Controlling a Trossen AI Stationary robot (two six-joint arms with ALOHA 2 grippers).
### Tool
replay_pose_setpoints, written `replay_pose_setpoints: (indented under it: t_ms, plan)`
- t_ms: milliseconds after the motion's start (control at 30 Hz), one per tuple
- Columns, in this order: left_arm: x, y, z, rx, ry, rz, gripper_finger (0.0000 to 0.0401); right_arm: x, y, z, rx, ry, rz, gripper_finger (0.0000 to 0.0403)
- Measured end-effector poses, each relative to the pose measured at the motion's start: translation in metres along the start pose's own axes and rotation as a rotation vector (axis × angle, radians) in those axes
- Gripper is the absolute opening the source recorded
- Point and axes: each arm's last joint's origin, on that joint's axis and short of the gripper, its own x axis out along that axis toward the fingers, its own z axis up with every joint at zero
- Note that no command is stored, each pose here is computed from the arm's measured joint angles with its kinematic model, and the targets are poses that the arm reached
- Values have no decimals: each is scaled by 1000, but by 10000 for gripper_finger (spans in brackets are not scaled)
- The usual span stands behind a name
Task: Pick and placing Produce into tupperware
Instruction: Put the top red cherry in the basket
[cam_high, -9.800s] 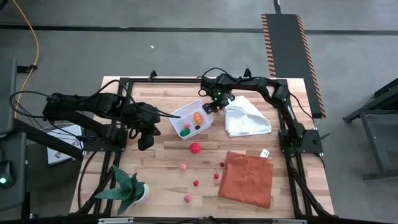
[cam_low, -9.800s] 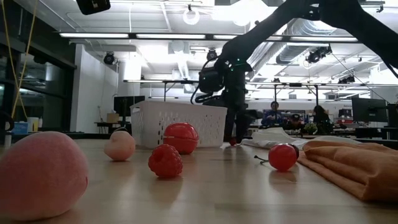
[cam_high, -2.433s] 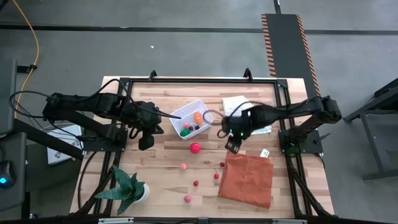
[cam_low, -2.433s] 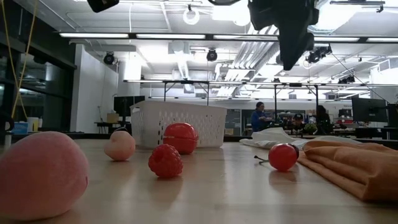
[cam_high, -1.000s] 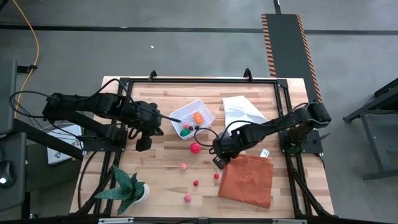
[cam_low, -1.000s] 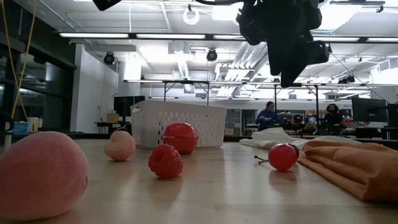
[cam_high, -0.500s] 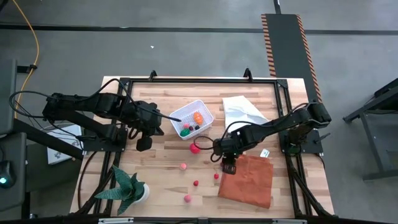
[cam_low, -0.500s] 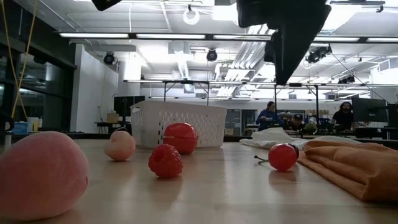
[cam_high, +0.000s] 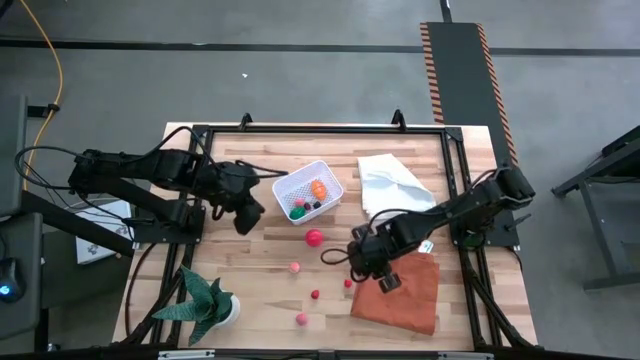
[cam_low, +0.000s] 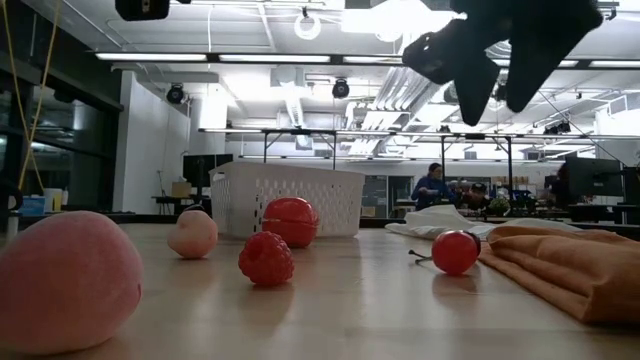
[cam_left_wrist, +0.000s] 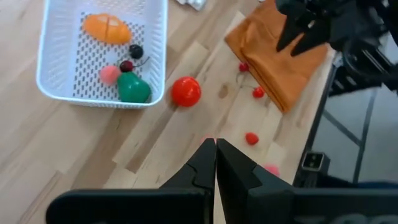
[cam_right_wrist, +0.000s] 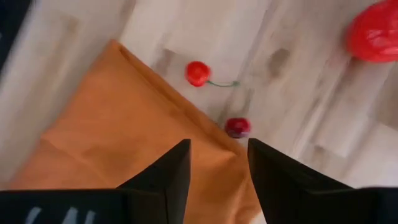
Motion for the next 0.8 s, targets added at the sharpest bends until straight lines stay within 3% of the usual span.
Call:
replay_pose_setpoints:
  t_ms: [333,633,800]
  plan:
    - [17,-3,2,-21,41,55,3,30,-4,18,-70,196,-59,151]
    - [39,-6,2,1,130,89,3,45,-8,25,-116,166,-51,151]
    - [46,-6,1,9,179,103,3,58,-7,11,-111,214,-31,151]
